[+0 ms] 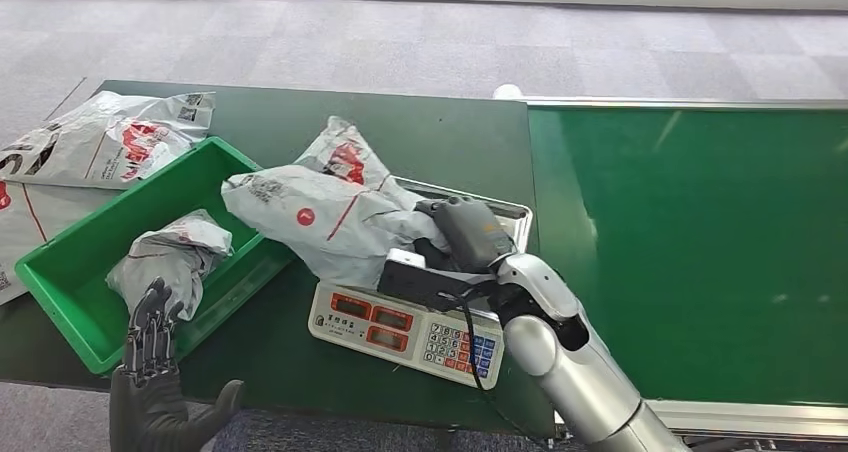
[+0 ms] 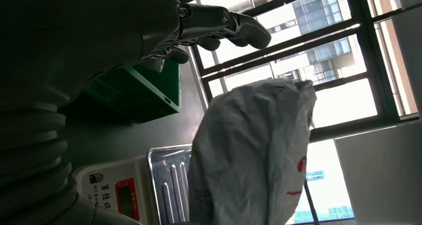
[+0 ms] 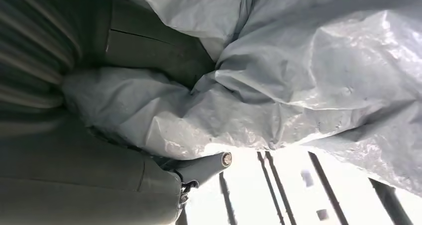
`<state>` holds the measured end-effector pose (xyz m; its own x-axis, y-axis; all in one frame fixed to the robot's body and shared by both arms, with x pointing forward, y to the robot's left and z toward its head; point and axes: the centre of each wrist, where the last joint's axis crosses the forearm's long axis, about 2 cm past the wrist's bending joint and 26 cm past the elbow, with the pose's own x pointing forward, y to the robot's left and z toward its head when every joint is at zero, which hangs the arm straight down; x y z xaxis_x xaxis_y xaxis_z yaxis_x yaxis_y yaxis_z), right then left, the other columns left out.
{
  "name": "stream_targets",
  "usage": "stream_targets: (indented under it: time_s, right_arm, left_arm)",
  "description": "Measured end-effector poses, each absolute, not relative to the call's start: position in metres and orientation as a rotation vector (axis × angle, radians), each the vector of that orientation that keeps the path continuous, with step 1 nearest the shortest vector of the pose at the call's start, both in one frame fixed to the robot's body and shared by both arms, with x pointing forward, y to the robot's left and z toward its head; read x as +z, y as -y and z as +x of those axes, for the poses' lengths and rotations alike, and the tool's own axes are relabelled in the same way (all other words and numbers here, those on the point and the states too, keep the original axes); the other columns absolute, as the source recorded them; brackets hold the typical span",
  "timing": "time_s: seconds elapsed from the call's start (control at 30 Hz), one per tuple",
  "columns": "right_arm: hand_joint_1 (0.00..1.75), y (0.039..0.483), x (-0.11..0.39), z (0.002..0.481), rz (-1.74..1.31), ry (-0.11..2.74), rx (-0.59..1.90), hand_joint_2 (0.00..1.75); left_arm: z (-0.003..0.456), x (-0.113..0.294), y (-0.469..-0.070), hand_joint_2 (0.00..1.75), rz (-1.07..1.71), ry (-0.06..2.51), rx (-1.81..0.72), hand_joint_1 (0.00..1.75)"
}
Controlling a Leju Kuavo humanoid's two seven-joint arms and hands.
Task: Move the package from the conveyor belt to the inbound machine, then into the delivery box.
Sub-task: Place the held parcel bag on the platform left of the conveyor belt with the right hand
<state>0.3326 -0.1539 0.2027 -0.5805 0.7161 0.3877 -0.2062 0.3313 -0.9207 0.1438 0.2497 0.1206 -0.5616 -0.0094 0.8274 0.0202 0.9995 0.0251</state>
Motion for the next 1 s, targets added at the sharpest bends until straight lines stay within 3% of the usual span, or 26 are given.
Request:
stream_targets:
  time_s: [0.07,0.1,0.53,1.0]
  right_arm:
    - [0.22,0.133,0.202,0.337,-0.416,1.694,1.438,1.75]
    - [0.03,0.125,0.202,0.339,-0.411,1.661,1.464,1.75]
    - [0.0,0.108,0.201,0.362,-0.585,1.461,1.571,1.75]
    - [0.0,0.139,0.216,0.35,-0.457,1.623,1.483,1.75]
  left_arm:
    - [0.143,0.12,-0.251,1.75,0.009,2.154,-0.036,0.0]
    - [0.143,0.12,-0.252,1.75,0.013,2.146,-0.034,0.0]
    - [0.143,0.12,-0.262,1.75,0.045,2.138,-0.101,0.0]
    - [0.176,0.145,-0.266,1.75,0.107,2.227,-0.26,0.0]
